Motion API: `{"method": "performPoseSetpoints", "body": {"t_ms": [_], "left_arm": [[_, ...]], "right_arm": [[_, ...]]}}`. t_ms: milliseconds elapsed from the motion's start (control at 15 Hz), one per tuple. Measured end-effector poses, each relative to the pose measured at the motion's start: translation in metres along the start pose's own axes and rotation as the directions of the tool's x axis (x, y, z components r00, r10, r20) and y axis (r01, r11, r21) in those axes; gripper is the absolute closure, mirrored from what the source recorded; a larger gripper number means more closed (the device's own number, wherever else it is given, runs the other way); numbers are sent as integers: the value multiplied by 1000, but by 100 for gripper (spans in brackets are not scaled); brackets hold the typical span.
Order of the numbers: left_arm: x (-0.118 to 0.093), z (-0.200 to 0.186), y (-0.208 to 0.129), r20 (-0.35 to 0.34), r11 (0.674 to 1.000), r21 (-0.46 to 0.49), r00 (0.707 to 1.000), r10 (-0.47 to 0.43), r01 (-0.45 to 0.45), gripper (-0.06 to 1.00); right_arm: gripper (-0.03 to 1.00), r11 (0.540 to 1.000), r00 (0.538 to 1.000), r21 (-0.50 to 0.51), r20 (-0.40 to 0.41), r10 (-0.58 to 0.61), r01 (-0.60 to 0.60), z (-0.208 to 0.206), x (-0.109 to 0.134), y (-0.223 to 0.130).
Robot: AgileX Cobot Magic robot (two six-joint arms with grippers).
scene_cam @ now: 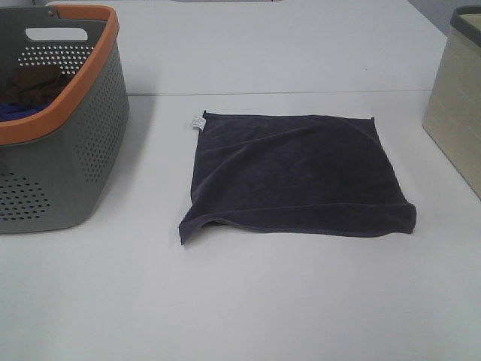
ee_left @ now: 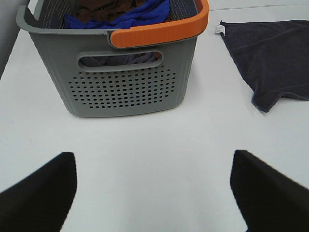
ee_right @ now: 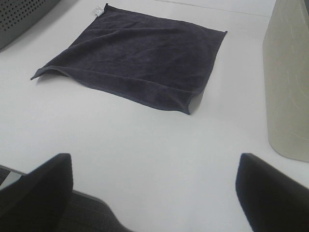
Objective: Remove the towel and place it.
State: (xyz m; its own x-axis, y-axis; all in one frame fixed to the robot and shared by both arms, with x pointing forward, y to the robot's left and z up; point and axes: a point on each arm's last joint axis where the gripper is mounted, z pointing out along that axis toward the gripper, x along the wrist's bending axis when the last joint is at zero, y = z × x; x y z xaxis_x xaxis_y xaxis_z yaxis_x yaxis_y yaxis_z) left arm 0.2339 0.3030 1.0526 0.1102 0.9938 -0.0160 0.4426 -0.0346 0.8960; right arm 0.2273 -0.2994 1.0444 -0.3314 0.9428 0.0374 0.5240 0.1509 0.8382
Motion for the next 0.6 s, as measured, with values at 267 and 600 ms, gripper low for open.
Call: {"method": "performPoseSetpoints", "body": {"t_ms": [267,600], "left_arm": [[-1,0,0,-53,999,-3,998,-34,34,13],[-3,0,0,-210,993,-19,970,-120,119,13]], "right_arm": [[15,998,996,-6,69,56,-56,0,2,0],[15,987,961,-30,226,161,-158,2,4,1]]}}
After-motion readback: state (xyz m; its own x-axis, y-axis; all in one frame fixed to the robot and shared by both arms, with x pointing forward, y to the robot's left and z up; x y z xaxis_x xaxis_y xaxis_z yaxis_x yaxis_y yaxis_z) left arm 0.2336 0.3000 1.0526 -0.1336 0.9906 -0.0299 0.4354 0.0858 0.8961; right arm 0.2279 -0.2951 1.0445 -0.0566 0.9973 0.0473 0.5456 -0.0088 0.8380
